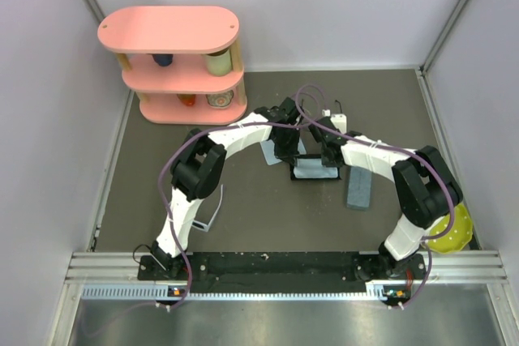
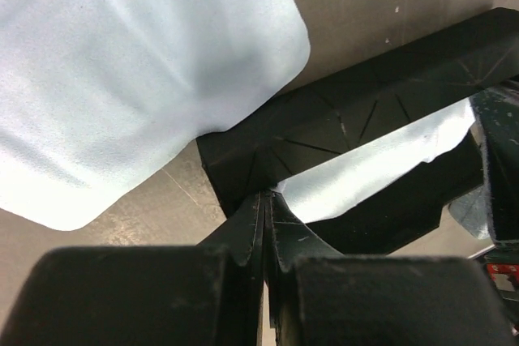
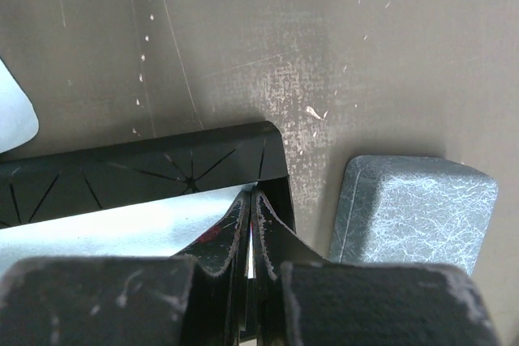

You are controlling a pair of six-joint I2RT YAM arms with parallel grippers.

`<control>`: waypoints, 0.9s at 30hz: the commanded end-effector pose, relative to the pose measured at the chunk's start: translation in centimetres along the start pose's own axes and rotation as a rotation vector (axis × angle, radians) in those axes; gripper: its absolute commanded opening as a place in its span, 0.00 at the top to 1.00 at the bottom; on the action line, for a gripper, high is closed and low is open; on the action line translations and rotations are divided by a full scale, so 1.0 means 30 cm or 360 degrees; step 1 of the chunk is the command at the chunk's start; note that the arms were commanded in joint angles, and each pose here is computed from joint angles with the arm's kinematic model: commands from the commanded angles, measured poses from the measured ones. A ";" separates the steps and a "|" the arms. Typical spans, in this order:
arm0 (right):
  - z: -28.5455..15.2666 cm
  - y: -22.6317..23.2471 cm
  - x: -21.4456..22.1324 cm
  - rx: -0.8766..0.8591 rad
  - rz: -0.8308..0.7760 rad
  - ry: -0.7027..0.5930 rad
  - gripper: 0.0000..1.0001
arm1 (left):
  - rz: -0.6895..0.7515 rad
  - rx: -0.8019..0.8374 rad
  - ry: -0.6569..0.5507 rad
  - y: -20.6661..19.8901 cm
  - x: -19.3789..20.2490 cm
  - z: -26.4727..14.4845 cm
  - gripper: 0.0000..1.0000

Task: Organize the sunglasses
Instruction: Place the folded cleaning cloth in the sunglasses case.

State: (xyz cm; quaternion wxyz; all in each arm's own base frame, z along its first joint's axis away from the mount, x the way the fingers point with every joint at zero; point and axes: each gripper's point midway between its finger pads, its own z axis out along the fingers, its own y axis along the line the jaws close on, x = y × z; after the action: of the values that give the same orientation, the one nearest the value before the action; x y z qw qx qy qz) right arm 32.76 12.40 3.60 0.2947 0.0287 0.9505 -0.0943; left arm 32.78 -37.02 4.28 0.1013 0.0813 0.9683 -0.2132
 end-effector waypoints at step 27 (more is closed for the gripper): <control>0.001 0.015 -0.054 -0.0036 0.0136 -0.0069 0.96 | 0.0035 -0.0176 -0.0123 0.022 -0.071 -0.039 0.82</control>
State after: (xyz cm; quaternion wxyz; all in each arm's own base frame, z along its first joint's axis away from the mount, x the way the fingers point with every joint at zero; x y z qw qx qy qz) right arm 33.30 12.59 3.75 0.3046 0.0450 0.9476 -0.0853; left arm 34.03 -36.02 4.40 0.1249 0.0727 0.9755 -0.1661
